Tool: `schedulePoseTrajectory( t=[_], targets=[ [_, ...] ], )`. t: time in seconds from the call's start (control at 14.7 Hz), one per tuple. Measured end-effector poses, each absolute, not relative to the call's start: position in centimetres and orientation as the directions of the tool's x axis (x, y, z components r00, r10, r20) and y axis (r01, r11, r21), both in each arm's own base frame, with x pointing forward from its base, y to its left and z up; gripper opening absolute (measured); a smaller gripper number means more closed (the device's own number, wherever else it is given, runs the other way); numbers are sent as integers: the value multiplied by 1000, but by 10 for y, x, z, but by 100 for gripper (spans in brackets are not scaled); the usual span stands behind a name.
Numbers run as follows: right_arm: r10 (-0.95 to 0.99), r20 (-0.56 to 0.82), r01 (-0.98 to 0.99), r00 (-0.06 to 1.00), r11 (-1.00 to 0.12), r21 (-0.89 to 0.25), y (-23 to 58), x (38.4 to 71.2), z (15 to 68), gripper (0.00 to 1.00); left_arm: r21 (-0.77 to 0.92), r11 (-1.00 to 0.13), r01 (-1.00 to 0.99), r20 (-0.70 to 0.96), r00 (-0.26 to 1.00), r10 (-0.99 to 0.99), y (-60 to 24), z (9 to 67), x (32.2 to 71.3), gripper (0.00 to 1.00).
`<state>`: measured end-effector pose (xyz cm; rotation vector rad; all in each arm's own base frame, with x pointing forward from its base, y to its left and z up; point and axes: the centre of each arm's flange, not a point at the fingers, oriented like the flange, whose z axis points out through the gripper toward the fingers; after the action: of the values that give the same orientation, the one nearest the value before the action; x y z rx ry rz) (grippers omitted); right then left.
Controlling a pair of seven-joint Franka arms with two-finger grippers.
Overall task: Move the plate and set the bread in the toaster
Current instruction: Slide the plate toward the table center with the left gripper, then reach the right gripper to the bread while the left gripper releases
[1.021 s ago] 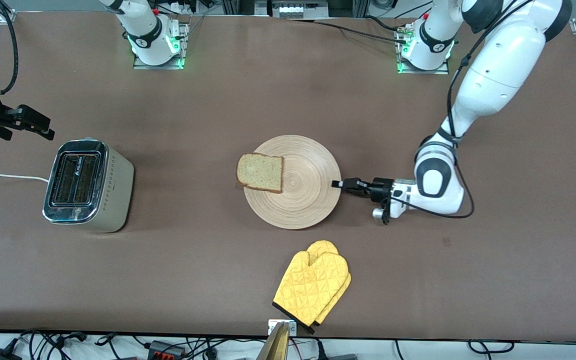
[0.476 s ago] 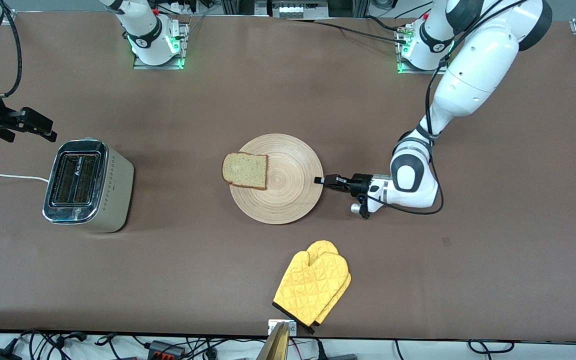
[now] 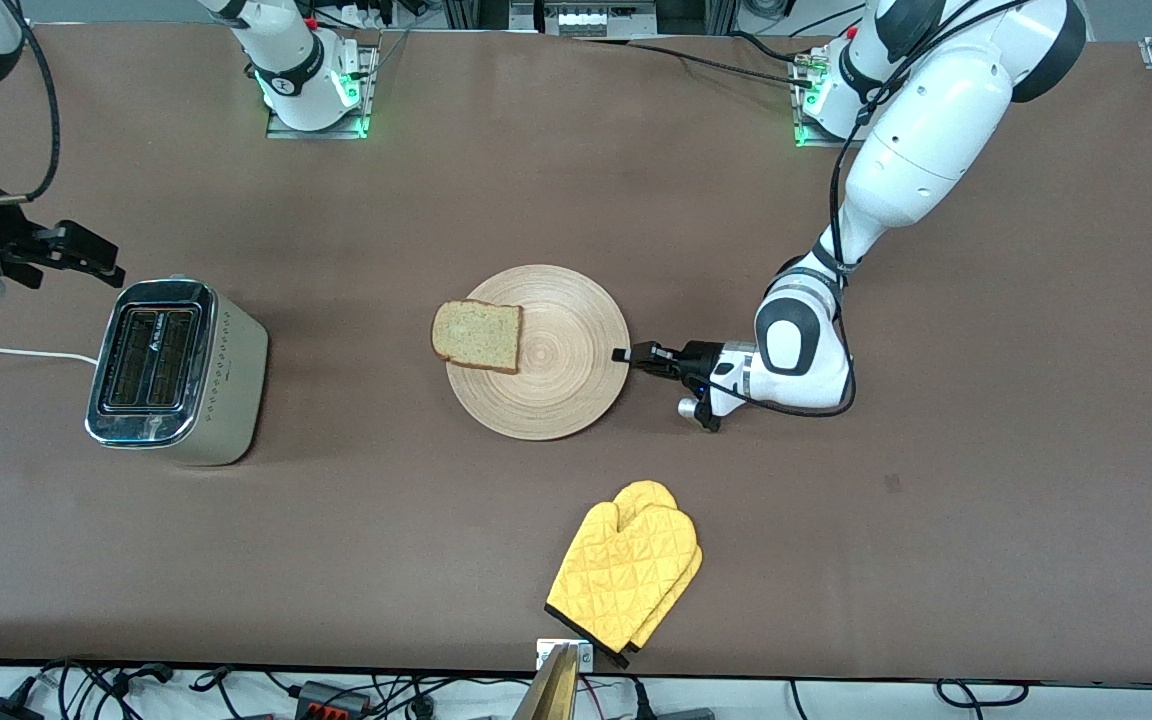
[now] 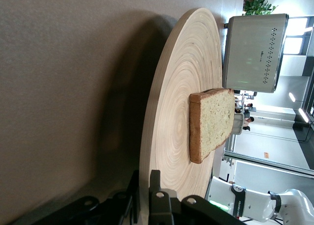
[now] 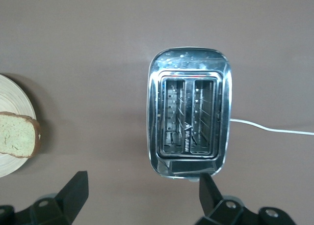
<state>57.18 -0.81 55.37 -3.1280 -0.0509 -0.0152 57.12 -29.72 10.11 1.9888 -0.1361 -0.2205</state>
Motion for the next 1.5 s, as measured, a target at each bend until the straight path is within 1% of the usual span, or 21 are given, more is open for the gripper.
schedulePoseTrajectory(
  t=[0.07, 0.14, 0.2, 0.27, 0.34, 0.41, 0.54, 0.68, 0.88, 1.09, 1.22, 1.29, 1.5],
  targets=[
    [48, 5, 48, 999, -999, -13, 1, 573, 546, 100, 910, -415, 4, -94, 976, -195, -297, 101, 571, 10],
    [65, 0, 65, 998, -998, -13, 11, 574, 538, 100, 910, -414, 4, -93, 976, -196, -297, 101, 571, 12],
    [82, -8, 82, 997, -997, -13, 21, 577, 529, 100, 910, -414, 4, -93, 976, -196, -297, 101, 571, 13],
    [99, -22, 99, 995, -995, -13, 32, 579, 519, 100, 910, -415, 4, -93, 976, -195, -297, 101, 572, 19],
    [116, -37, 116, 993, -993, -14, 43, 581, 509, 100, 909, -416, 4, -93, 977, -194, -296, 101, 572, 19],
    [134, -44, 134, 990, -991, -14, 54, 585, 498, 100, 908, -418, 5, -93, 977, -191, -294, 100, 573, 23],
    [171, -54, 171, 984, -985, -14, 81, 591, 477, 100, 904, -428, -5, -87, 977, -196, -286, 100, 576, 25],
    [177, -87, 176, 980, -984, -18, 111, 592, 452, 100, 898, -439, -28, -74, 974, -214, -271, 102, 584, 25],
    [136, -124, 133, 983, -991, -36, 161, 593, 410, 100, 911, -412, -29, -80, 966, -245, -228, 107, 598, 26],
    [113, -123, 107, 986, -993, -50, 199, 592, 374, 100, 927, -375, -12, -89, 964, -252, -193, 115, 606, 26],
    [108, -122, 102, 987, -993, -57, 210, 588, 361, 100, 927, -375, -18, -87, 962, -260, -193, 117, 606, 28],
    [98, -128, 90, 987, -993, -71, 211, 587, 358, 100, 927, -375, -21, -86, 960, -267, -197, 117, 605, 28],
    [38, -168, 9, 985, -985, -172, 216, 582, 349, 100, 917, -396, -51, -72, 954, -290, -197, 124, 608, 28]
  ],
)
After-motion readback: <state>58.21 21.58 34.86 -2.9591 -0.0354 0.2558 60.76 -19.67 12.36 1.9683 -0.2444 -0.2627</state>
